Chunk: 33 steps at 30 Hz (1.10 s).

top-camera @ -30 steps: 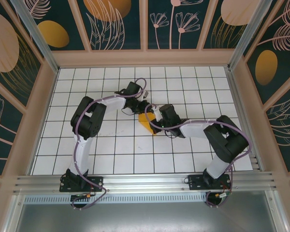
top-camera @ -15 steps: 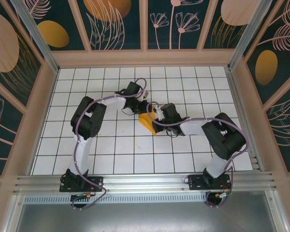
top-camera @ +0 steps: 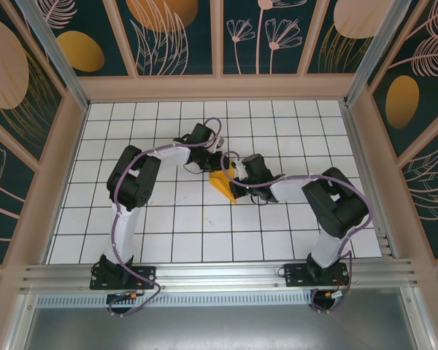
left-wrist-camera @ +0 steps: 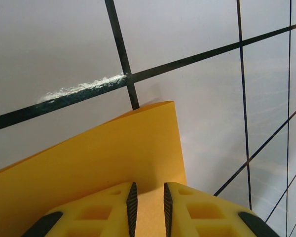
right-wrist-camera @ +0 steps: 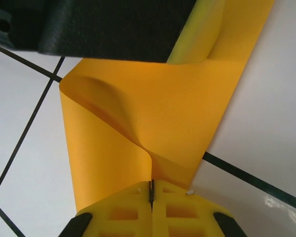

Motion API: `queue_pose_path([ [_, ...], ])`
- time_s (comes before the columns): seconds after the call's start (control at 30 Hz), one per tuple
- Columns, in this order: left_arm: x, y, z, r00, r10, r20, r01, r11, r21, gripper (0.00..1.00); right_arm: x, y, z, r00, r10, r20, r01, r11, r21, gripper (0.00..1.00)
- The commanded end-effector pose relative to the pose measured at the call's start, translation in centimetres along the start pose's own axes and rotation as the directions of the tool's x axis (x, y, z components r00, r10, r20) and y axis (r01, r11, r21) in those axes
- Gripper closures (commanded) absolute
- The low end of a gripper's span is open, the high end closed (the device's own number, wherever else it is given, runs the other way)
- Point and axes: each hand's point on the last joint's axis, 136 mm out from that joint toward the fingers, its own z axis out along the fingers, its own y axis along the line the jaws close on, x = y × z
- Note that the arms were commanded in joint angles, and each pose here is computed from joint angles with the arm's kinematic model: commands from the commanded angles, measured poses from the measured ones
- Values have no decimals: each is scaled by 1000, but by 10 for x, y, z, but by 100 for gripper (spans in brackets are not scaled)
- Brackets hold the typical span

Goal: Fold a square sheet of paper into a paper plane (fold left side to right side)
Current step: Third fold the triangle at the center of the table.

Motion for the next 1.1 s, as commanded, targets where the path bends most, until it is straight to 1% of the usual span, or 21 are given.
queue_pose_path([
  [0.0, 27, 35, 22, 996, -46, -70, 39, 995, -94, 75, -5, 1, 3, 1000, 19, -6, -20, 1000, -13, 100],
  [0.4, 26, 32, 20, 997, -42, -65, 36, 995, -90, 75, 8, -5, 8, 998, 35, -57, -35, 999, 5, 100],
  [0.6, 14, 22, 7, 999, -18, -41, 15, 996, -85, 72, 29, -10, 9, 990, 81, -120, -78, 997, 27, 100],
  [0.77, -1, 18, -6, 1000, -14, -23, 12, 997, -78, 68, 49, -12, 10, 979, 114, -170, -111, 994, 26, 100],
  [0.97, -28, 15, -29, 1000, -12, 15, 13, 997, -76, 57, 61, -13, 11, 973, 120, -199, -117, 993, 25, 100],
  [1.07, -40, 18, -46, 999, -23, 48, 26, 996, -81, 56, 63, -13, 12, 972, 118, -204, -116, 993, 23, 100],
])
